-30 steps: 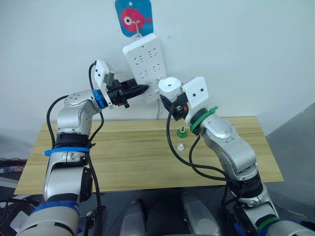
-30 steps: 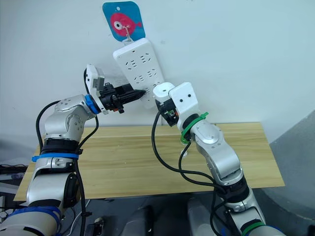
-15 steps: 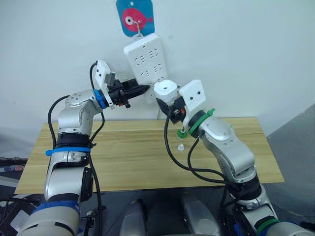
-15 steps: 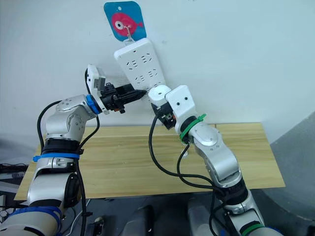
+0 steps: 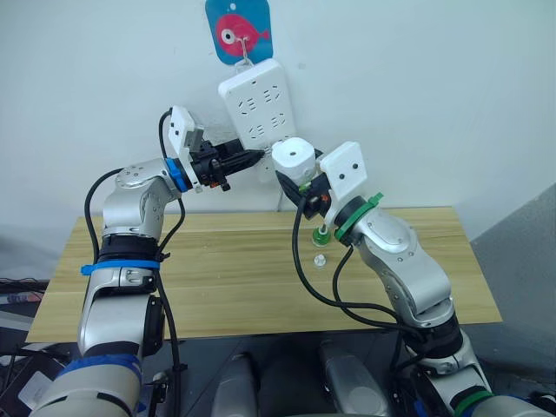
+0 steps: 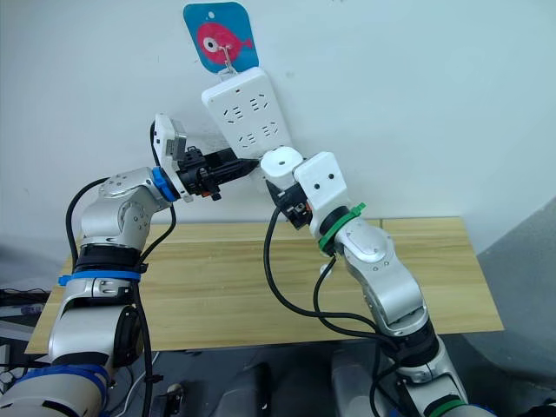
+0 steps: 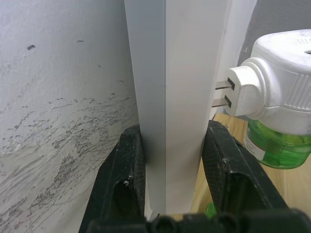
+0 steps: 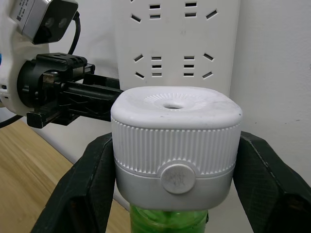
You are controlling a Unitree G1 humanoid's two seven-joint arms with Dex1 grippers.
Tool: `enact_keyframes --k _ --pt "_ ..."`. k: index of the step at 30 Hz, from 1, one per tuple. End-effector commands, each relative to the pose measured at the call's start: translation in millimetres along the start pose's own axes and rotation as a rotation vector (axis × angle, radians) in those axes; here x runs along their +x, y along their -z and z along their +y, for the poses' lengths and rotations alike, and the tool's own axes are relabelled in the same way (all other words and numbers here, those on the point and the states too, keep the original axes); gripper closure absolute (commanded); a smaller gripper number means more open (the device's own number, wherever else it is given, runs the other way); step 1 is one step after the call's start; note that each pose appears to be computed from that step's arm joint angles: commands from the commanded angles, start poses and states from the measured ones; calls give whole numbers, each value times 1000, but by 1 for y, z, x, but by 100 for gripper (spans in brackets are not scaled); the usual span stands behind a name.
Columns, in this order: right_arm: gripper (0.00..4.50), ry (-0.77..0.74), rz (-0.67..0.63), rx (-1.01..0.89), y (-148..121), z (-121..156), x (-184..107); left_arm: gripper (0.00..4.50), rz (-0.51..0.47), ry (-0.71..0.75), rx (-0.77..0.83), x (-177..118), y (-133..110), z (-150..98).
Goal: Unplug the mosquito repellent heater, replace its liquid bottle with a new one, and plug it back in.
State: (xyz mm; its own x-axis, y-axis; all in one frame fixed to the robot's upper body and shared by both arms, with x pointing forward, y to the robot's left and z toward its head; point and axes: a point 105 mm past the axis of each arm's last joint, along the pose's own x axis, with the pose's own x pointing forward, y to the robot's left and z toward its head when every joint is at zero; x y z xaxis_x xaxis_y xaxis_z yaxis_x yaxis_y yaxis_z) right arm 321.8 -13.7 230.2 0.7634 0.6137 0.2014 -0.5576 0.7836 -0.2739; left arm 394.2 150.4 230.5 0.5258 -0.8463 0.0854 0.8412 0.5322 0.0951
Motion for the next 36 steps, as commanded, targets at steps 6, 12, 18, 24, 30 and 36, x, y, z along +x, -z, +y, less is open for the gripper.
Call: enact_keyframes --k 6,12,18,24,30,36 --pt "148 48 -43 -25 -10 -8 -1 315 -17 -40 21 -3 -12 6" --pt "148 59 -62 -26 -12 -10 0 315 -16 -40 21 -3 -12 6" --pt "148 56 -67 -28 -12 -9 0 315 -16 -40 20 -3 -12 6" --pt "148 45 -41 -31 -5 -7 2 315 -17 -38 20 -3 -13 6" --pt "148 55 -37 -30 -4 -9 1 315 -16 -39 20 -3 -13 5" --pt "148 45 -23 -21 0 -6 0 315 -17 -39 21 -3 -13 5"
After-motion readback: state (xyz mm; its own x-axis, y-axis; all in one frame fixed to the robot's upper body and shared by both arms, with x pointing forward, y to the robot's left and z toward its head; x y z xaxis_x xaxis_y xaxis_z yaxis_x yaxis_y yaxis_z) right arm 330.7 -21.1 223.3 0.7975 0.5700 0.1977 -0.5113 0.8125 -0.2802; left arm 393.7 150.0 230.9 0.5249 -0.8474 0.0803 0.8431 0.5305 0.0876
